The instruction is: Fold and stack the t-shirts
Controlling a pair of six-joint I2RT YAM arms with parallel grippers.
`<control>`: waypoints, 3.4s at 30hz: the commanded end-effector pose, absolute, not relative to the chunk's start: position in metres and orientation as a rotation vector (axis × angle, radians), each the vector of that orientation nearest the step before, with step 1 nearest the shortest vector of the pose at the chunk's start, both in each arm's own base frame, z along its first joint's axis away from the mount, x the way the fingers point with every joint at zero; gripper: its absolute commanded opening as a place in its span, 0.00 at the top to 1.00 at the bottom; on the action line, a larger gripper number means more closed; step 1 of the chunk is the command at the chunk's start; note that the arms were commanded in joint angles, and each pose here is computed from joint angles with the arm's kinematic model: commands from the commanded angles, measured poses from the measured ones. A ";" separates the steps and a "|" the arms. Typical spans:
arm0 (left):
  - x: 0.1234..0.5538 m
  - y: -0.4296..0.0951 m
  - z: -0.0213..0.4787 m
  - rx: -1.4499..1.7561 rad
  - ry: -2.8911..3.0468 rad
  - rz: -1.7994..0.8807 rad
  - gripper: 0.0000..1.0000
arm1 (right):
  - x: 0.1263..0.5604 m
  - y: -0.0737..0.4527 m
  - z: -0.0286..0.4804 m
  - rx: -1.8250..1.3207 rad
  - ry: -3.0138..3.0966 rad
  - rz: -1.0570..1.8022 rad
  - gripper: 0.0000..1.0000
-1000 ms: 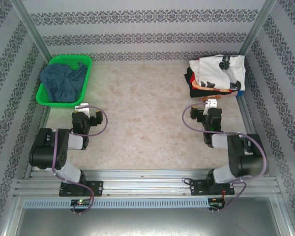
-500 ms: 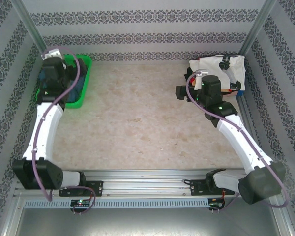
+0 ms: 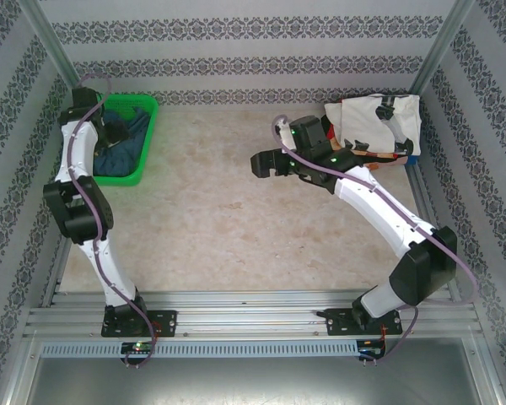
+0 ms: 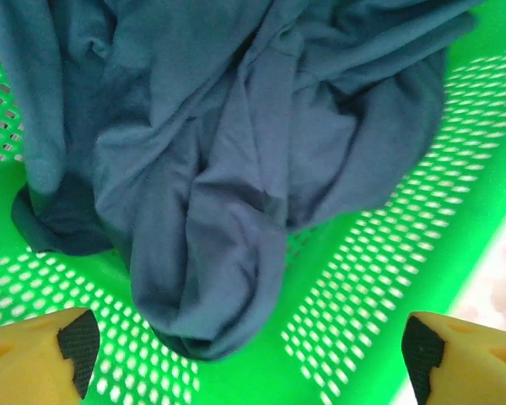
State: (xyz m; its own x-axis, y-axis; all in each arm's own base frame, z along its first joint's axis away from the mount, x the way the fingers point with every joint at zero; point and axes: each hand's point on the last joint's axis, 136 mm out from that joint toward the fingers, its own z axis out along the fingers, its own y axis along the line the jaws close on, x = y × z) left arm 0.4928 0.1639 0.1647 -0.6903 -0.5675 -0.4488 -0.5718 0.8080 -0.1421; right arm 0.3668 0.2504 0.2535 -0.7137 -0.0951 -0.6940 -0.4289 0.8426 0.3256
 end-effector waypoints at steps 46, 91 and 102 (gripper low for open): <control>0.512 0.047 0.499 -0.398 1.747 -0.626 1.00 | 0.363 0.281 0.249 -0.329 2.317 0.710 0.02; 0.506 -0.111 0.199 -0.561 2.390 -0.847 0.74 | 0.371 0.278 0.148 -0.283 2.598 0.701 0.10; 0.456 -0.088 0.191 -0.518 2.471 -0.662 0.27 | 0.361 0.319 0.121 -0.440 2.672 0.795 0.11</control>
State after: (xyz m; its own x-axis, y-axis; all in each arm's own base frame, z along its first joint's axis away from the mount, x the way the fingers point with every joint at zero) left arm 0.4766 -0.0967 0.1763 -0.7869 -0.5130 -0.3429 -0.2455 0.7702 -0.5887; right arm 0.3699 0.2981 0.1249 -0.9099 -0.1182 -0.3975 -0.3125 0.8256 0.4698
